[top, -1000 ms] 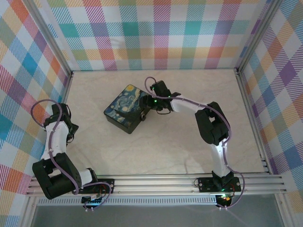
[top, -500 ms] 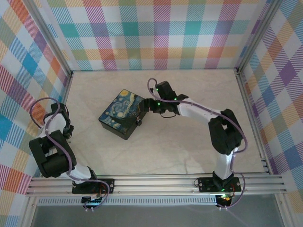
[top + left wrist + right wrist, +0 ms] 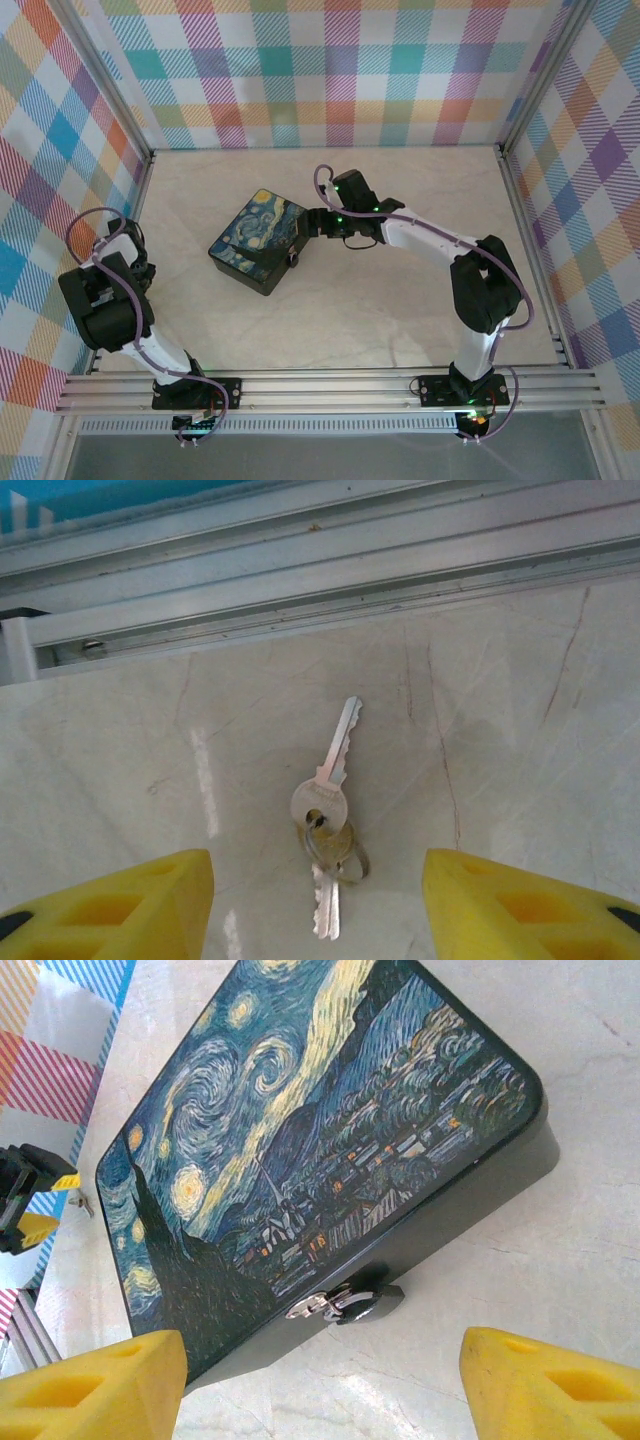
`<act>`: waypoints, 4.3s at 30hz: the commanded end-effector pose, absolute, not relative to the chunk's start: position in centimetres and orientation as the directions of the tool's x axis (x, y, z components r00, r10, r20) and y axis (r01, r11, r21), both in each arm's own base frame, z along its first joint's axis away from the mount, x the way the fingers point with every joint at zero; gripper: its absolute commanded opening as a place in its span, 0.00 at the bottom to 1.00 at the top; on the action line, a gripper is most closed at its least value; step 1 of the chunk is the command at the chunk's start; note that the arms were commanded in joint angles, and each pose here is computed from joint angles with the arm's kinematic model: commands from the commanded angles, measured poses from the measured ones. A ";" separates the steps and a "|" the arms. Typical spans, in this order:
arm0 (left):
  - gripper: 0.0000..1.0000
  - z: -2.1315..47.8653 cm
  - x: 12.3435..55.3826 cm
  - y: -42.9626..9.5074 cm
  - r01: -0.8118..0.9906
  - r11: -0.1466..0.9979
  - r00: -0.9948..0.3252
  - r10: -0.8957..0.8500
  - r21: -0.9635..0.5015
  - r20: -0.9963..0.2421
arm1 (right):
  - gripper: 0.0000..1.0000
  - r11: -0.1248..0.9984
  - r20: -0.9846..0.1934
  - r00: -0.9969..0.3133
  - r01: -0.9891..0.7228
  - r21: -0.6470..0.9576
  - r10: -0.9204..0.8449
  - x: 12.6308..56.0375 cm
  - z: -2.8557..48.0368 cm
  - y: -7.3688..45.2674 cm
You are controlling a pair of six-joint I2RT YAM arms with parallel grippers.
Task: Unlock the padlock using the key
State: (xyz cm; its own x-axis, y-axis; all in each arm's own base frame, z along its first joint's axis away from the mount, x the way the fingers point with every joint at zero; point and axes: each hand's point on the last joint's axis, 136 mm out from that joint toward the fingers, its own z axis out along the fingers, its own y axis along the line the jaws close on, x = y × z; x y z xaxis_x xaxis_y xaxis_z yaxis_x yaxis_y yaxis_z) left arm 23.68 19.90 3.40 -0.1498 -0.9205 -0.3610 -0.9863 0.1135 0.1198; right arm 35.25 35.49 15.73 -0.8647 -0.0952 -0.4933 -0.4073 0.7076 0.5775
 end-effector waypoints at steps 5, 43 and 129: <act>0.56 2.5 24.1 20.6 -0.990 0.081 -0.116 -0.925 0.112 -0.361 | 0.72 0.695 -0.482 -0.868 -0.419 0.584 -0.118 35.2 14.9 35.8; 0.00 5.4 27.5 19.1 -0.974 0.190 -0.223 -0.889 0.121 -0.400 | 0.71 0.635 -0.431 -0.893 -0.406 0.657 -0.125 34.2 13.8 36.9; 0.41 15.9 26.6 -15.3 -0.161 0.882 -0.831 -0.364 -0.443 -0.421 | 0.42 0.969 -0.147 -0.989 -0.067 0.236 -0.032 27.5 1.3 23.9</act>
